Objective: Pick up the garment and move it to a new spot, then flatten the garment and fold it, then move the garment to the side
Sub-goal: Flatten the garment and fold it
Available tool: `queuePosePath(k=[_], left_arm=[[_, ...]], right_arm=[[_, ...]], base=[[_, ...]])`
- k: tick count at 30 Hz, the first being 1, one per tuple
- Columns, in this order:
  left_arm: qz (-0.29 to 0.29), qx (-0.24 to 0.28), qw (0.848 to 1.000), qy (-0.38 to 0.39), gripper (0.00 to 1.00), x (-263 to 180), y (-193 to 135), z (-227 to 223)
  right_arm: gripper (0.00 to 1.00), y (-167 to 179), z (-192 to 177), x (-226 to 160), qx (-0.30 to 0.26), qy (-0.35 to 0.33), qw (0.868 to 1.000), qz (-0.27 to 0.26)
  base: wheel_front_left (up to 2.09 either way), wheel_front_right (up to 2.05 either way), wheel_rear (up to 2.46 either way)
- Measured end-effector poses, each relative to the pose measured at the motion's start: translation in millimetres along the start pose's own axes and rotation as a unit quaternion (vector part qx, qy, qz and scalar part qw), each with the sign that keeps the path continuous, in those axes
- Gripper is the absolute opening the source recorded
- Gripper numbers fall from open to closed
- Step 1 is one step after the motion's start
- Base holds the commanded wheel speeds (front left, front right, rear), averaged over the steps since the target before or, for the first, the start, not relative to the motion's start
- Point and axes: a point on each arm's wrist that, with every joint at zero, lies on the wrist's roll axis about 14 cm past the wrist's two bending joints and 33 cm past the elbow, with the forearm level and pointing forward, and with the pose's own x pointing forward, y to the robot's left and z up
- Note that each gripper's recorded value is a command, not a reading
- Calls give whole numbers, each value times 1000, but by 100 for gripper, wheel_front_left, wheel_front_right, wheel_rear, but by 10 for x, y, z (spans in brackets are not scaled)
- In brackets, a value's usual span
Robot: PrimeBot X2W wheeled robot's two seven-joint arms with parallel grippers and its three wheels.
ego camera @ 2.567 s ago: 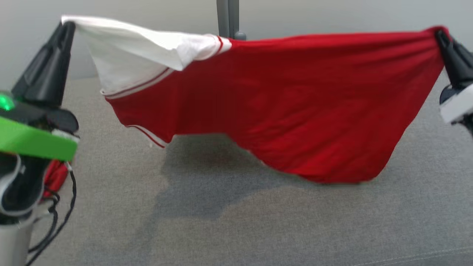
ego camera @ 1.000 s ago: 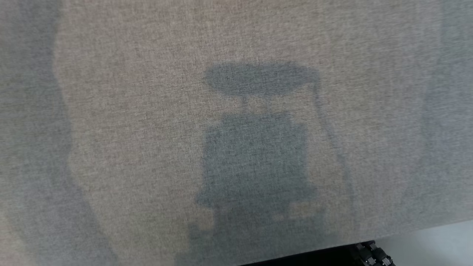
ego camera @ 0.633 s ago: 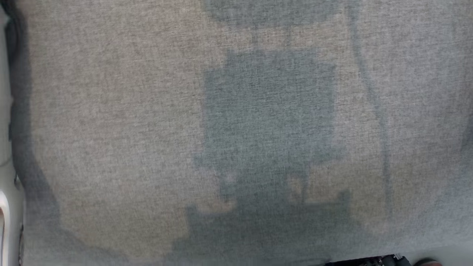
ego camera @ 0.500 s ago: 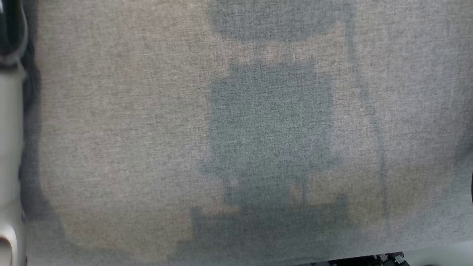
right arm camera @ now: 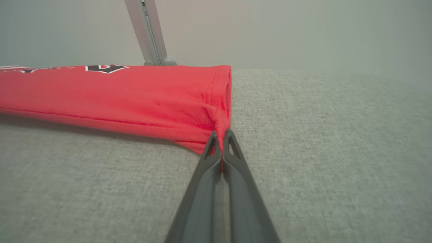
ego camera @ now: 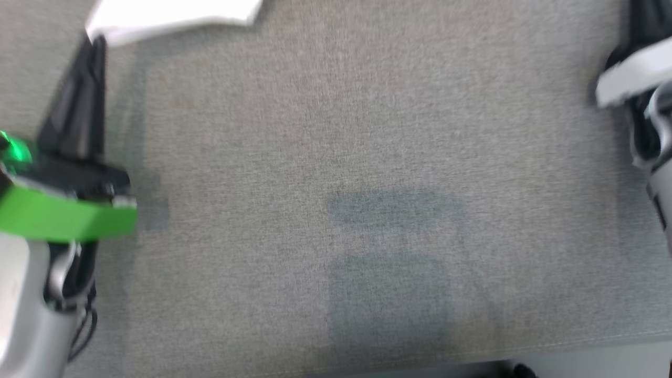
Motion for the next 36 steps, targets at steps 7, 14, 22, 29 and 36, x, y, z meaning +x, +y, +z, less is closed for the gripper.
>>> queuePosePath(k=[7,14,22,29,36], left_arm=[[-2,-21,998,55,0,-788,-328,115],[9,-43,997,56,0,-1300,-647,305],[9,-74,996,46,0,-1690,-993,473],[-3,-92,994,58,0,-1826,-1193,493],[-20,-119,992,45,0,-1508,-1236,498]], right_arm=[[0,48,144,-719,22,27,999,12],[0,30,417,-1275,21,6,1000,15],[0,16,532,-1852,24,-15,1000,11],[0,45,405,-2174,-5,2,1000,26],[0,41,282,-2101,-12,23,999,27]], base=[[0,0,0],[0,0,0],[0,0,0],[0,0,0],[0,0,0]])
